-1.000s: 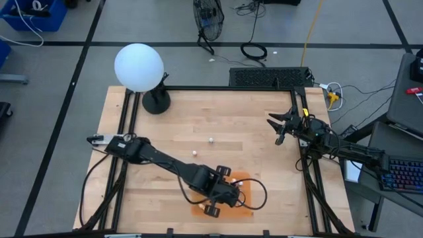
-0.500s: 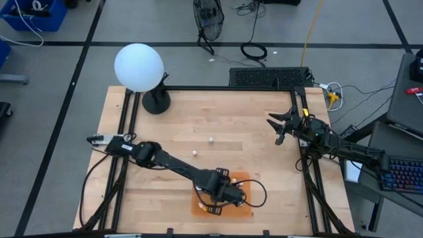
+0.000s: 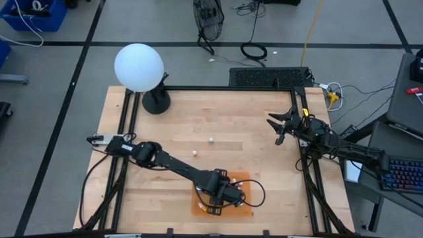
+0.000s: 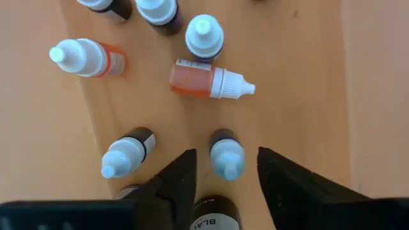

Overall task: Pick & Place food coloring
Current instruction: Put the small purple food coloring bottle into the orange container

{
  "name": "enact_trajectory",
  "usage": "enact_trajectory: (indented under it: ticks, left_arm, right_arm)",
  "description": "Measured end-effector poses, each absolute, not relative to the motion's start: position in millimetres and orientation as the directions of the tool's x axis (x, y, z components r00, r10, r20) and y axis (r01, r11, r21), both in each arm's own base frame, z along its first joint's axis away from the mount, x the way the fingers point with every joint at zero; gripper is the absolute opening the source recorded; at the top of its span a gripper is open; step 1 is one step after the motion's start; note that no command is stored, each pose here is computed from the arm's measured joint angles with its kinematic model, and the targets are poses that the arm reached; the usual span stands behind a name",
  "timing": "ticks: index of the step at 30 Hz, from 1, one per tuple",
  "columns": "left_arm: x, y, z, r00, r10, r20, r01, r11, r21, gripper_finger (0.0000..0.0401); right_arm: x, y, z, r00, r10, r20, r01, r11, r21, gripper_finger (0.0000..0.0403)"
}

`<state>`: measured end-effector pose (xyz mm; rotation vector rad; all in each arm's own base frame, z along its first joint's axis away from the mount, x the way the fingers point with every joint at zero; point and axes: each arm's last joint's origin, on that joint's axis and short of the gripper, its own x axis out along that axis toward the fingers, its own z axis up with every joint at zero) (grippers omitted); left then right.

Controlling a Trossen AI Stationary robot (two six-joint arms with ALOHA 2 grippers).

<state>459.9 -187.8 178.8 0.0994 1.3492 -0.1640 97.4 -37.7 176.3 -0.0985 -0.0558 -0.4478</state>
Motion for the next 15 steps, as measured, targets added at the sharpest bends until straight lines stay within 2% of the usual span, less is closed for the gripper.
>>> enact_trajectory:
  ticks: [6, 15]
  left_arm:
    - [457.8, -189.6, 185.5, 0.221, -0.067, -0.973, 0.199, 0.98, -0.022, 0.0204]
    - [436.9, -166.8, 270.5, 0.358, -0.074, -0.931, 0.196, 0.981, -0.003, 0.0221]
  right_arm:
    - [97.4, -37.7, 176.4, 0.9, -0.429, 0.076, 0.434, 0.897, -0.082, 0.011]
    - [97.4, -37.7, 176.3, 0.9, -0.429, 0.076, 0.434, 0.897, -0.082, 0.011]
